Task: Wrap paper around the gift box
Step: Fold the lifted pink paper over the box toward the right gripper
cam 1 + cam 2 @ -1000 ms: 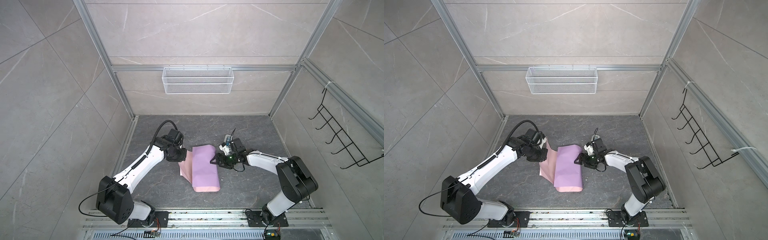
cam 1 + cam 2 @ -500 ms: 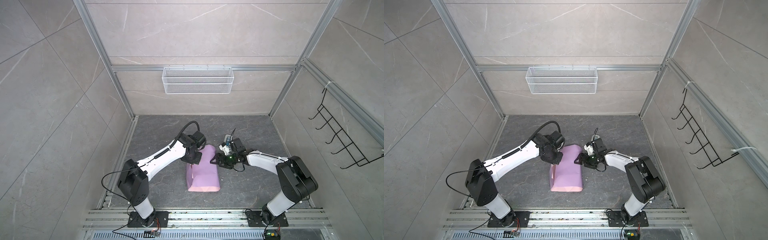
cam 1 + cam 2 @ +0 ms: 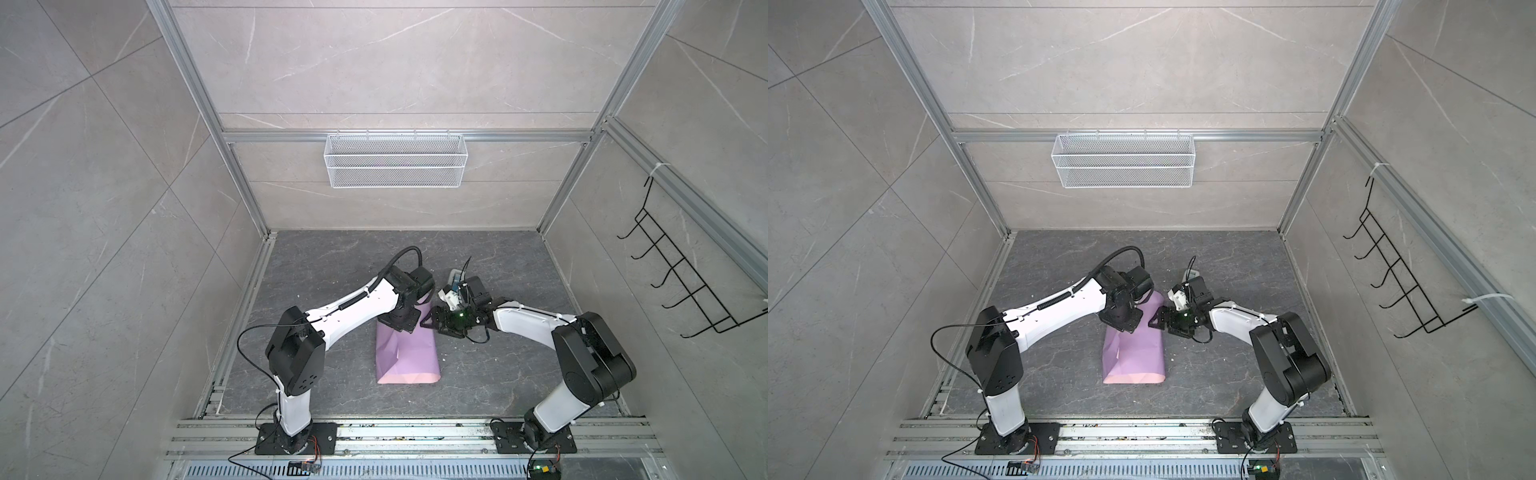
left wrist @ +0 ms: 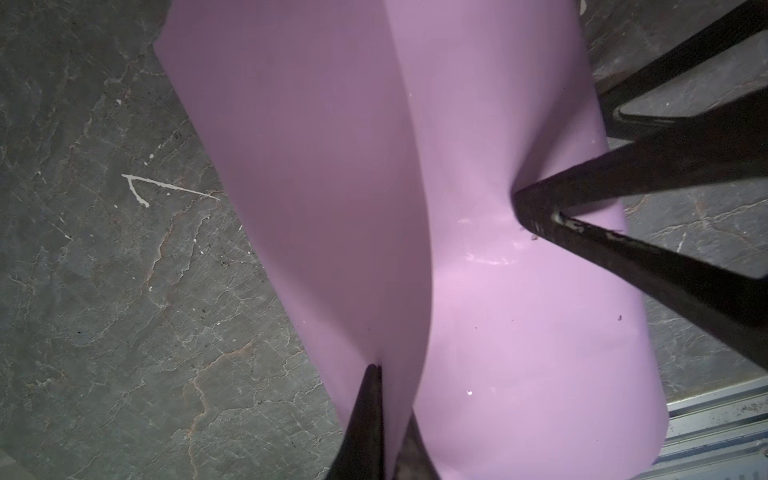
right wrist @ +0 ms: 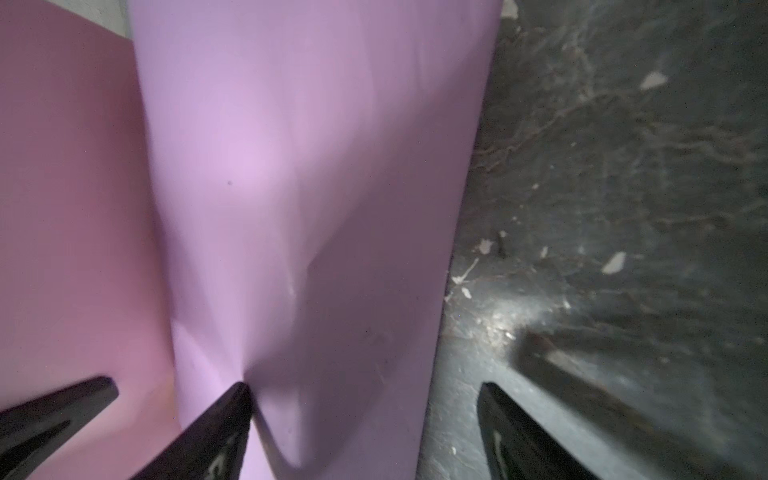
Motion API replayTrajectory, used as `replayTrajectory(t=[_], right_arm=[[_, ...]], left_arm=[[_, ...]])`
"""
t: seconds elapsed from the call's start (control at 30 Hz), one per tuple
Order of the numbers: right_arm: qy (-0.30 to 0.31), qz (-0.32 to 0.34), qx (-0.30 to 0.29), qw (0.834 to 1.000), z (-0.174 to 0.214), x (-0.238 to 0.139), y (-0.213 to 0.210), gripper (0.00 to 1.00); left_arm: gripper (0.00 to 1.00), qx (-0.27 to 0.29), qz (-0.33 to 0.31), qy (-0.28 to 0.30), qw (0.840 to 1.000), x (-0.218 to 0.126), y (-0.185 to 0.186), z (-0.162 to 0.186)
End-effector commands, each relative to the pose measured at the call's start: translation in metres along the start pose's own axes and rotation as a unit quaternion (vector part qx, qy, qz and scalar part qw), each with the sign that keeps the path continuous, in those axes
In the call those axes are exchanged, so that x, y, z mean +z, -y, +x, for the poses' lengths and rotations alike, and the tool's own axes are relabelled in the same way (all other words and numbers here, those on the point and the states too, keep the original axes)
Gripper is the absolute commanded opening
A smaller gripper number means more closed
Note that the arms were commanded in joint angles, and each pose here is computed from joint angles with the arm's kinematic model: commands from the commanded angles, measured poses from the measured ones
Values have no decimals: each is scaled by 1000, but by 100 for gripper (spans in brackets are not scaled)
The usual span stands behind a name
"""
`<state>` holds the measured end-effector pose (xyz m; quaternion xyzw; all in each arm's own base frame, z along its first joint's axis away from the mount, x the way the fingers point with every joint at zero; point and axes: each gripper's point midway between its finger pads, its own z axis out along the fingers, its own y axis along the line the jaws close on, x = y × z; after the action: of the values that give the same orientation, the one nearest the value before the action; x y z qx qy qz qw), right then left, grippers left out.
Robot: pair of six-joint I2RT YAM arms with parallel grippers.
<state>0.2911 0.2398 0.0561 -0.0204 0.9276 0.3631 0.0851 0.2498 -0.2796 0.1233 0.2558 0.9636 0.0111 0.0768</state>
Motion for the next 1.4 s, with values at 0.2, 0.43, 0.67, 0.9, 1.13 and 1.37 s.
replayTrajectory(t=[0.2,0.43,0.67,0.9,1.13,1.37], right_arm=[[-23,115,43,992,23,13,55,86],[-20,115,44,992,22,12,54,86],[-19,114,45,992,22,12,53,86],[-17,114,45,992,22,13,52,86],[-17,113,45,992,22,13,51,86],[-7,112,37,993,14,6,43,86]], left_arm=[[7,-3,-5,5,1000,-4,9,-12],[7,-5,13,18,1000,4,20,-25],[6,-5,48,41,998,8,33,-41],[5,-10,68,37,997,17,38,-44],[5,-17,82,26,996,27,41,-39],[4,-25,75,7,997,42,32,-25]])
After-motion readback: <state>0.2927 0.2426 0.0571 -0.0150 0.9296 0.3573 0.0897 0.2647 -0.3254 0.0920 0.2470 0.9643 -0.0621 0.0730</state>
